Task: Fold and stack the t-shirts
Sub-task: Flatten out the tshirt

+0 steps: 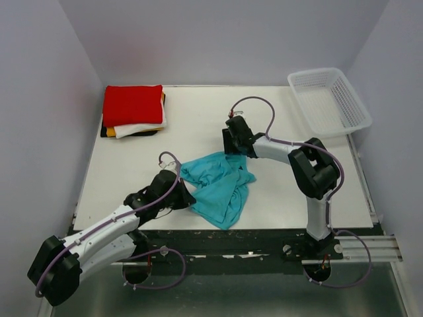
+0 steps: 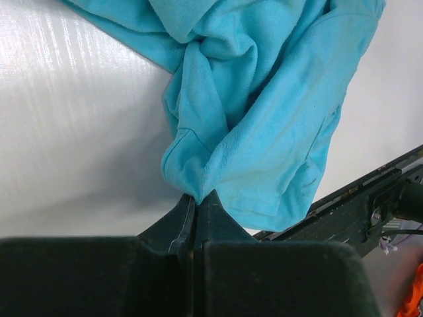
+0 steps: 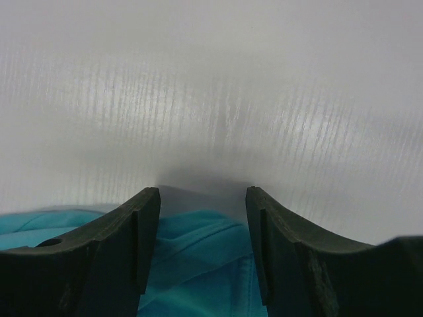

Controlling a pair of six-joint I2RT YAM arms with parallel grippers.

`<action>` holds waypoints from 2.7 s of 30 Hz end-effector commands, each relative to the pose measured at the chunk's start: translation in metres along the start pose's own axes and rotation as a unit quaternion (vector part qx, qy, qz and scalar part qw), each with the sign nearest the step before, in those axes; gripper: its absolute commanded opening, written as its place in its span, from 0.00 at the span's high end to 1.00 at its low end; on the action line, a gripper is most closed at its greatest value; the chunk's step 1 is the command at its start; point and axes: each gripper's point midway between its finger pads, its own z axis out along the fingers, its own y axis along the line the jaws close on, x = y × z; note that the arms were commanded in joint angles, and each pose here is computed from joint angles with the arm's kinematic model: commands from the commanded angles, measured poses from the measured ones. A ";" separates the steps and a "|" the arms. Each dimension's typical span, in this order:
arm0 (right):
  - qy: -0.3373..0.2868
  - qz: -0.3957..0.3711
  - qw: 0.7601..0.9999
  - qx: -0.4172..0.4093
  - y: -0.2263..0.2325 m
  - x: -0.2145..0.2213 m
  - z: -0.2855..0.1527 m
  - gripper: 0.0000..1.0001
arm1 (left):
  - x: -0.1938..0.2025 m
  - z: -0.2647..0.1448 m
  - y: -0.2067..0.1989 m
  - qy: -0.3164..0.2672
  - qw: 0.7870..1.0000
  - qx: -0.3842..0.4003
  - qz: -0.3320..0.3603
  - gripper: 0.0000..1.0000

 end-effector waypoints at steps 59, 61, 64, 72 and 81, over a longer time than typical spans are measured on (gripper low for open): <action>-0.453 0.066 0.872 0.172 -0.128 -0.352 -0.308 0.99 | -0.420 -0.253 -0.209 -0.455 0.870 -0.026 0.188 1.00; -0.461 0.065 0.869 0.168 -0.139 -0.372 -0.299 0.99 | -0.443 -0.252 -0.211 -0.453 0.868 -0.038 0.200 1.00; -0.489 0.066 0.852 0.174 -0.145 -0.396 -0.315 0.99 | -0.465 -0.257 -0.226 -0.471 0.853 -0.030 0.223 1.00; -0.522 0.063 0.831 0.180 -0.154 -0.398 -0.375 0.99 | -0.451 -0.294 -0.255 -0.497 0.829 0.055 0.251 1.00; -0.372 0.008 0.918 0.134 -0.148 -0.247 -0.303 0.99 | -0.329 -0.154 -0.158 -0.293 0.933 0.054 0.204 1.00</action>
